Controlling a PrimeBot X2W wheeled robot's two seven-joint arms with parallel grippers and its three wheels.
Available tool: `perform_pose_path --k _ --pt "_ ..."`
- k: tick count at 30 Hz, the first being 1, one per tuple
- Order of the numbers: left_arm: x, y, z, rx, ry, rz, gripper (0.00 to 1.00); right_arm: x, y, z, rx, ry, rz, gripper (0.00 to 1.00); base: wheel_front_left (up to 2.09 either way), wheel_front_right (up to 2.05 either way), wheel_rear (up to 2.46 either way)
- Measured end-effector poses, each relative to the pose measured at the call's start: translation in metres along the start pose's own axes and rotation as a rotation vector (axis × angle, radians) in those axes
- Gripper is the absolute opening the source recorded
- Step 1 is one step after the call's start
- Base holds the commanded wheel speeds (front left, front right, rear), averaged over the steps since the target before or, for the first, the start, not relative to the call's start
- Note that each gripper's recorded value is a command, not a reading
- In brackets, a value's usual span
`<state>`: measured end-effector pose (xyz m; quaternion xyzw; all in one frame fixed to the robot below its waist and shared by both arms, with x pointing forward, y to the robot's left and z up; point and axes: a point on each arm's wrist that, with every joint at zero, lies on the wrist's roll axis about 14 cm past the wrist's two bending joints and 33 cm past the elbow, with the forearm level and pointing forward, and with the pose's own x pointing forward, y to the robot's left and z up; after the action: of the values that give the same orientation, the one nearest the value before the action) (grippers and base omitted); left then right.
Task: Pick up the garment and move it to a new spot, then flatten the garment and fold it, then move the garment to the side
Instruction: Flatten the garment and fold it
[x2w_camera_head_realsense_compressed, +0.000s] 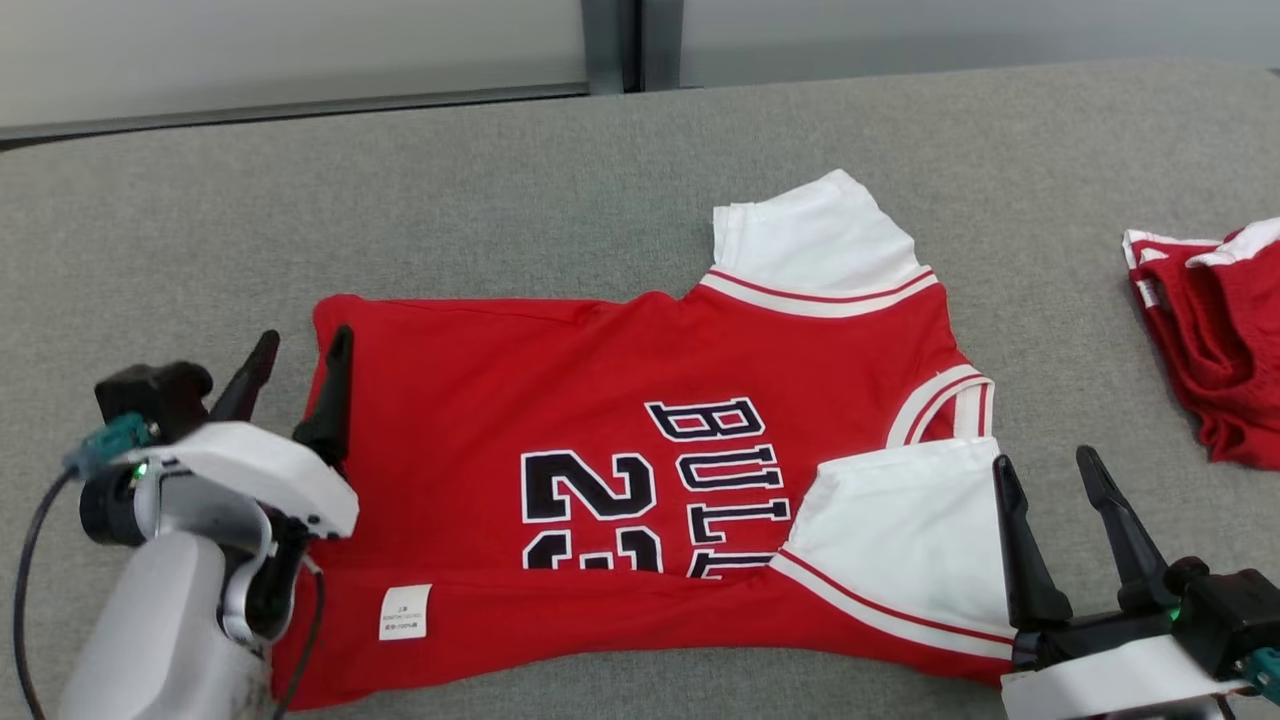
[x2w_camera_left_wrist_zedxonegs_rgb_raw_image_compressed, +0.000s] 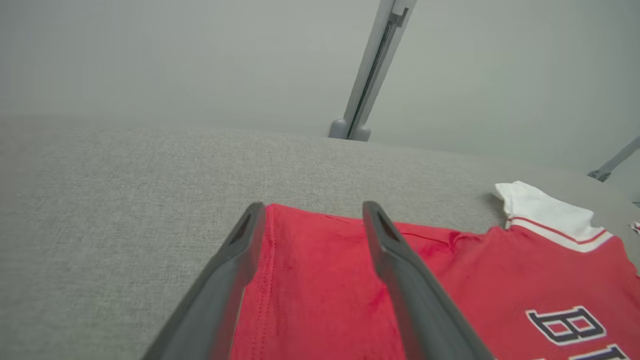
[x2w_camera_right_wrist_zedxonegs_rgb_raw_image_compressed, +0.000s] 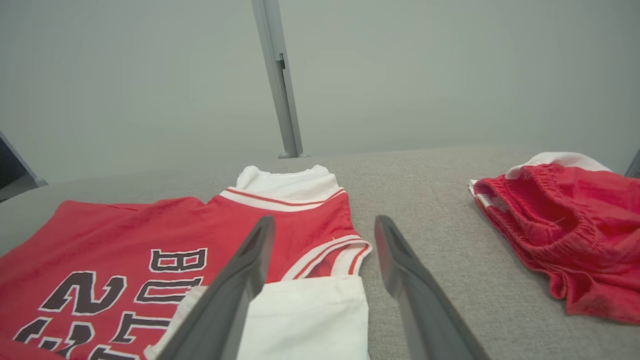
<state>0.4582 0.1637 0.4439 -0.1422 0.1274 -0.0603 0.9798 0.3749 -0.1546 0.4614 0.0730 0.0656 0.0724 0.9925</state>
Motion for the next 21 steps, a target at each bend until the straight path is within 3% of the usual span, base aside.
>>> perform_pose_path --k 10,12,21 --pt "0.065 0.029 -0.058 -0.02 0.324 0.035 0.97 0.012 -0.015 -0.023 0.024 0.052 -0.053 1.0 0.0 0.0 0.0" --pt "0.071 0.029 -0.066 -0.026 0.359 0.035 0.0 0.013 -0.021 -0.026 0.028 0.055 -0.071 1.0 0.0 0.0 0.0" --pt "0.083 0.026 -0.069 -0.001 0.358 0.02 0.0 0.038 -0.07 -0.002 -0.023 -0.008 -0.148 1.0 0.0 0.0 0.0"
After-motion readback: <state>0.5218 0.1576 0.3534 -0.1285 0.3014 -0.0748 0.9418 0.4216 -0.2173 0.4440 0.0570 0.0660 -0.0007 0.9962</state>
